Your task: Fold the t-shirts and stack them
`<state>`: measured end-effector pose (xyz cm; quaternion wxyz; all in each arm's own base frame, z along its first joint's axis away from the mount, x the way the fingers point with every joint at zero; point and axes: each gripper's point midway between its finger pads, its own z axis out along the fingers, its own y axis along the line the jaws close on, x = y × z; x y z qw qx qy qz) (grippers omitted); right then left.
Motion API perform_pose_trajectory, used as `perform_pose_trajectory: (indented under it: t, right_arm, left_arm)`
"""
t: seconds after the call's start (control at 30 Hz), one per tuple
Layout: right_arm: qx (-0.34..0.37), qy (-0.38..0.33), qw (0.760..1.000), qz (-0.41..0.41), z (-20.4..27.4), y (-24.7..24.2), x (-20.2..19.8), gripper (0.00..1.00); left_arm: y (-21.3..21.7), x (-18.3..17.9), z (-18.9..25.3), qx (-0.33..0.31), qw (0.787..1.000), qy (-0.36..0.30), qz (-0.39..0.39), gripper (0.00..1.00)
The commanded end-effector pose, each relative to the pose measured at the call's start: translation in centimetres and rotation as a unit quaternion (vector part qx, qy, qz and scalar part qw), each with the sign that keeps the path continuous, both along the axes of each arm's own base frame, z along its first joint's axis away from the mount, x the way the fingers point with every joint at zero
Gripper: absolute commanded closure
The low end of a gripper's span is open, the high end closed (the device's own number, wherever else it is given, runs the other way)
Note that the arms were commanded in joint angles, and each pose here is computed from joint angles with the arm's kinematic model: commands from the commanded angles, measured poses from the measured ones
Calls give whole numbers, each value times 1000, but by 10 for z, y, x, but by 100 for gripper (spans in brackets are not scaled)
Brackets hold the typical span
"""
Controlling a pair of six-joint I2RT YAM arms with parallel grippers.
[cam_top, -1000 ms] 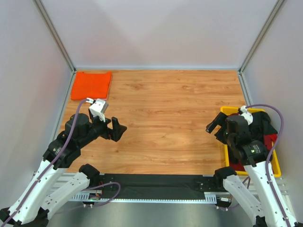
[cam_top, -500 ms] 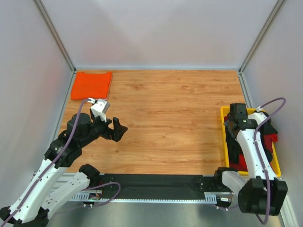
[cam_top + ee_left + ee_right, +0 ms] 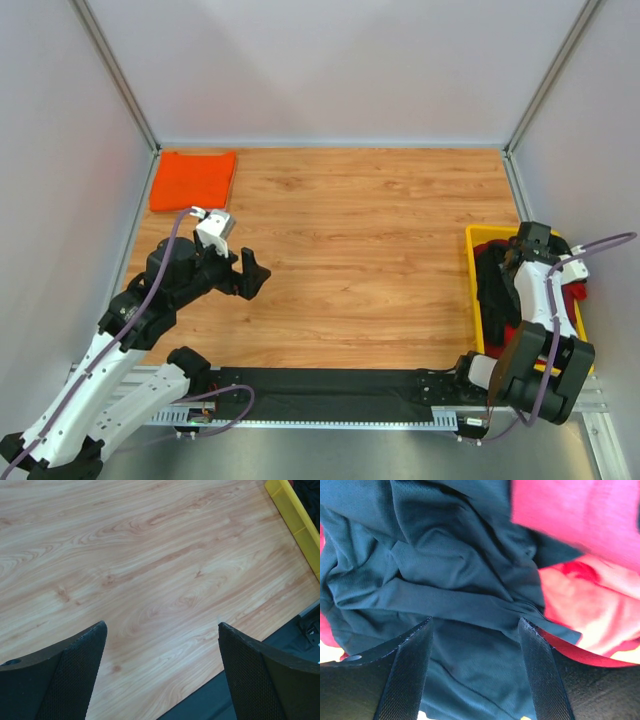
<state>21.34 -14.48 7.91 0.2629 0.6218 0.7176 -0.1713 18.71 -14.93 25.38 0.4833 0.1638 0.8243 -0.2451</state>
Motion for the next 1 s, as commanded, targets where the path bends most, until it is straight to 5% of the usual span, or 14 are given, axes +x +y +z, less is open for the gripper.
perform_pose_trajectory:
  t: [0.0,0.23,0.27,0.3,0.4,0.63,0.77,0.87,0.97]
  right_arm:
    - [-13,-28,999,-7,2,-13,18,30]
    - [-5,-24,1000,-3,-16,-19,28,35]
    - [-5,-22,1000,4,-16,-19,30,42]
    - [-8,-26,999,19,-14,-20,35,67]
    - [-12,-27,999,38,0,-22,41,100]
    - [-57,-170,970,163,132,4,94,100]
    - [-91,-306,908,270,240,45,121,100]
    - [-67,-398,837,370,320,97,133,100]
    - [-17,-473,736,483,392,165,131,100]
  left_arm:
    - [0,1,1,3,1000,-5,1,2]
    - [-1,-1,-6,-5,1000,15,5,3]
    - [-2,-2,-6,-6,1000,15,3,3]
    - [-2,-2,-7,-7,1000,18,4,3]
    - [-1,-2,-10,-6,1000,24,7,3]
    - [3,-1,-17,-28,996,65,56,4]
    - [-3,3,-22,-35,988,123,82,4]
    - [-16,13,-25,-34,983,161,86,4]
    - [-25,22,-20,-45,979,181,82,4]
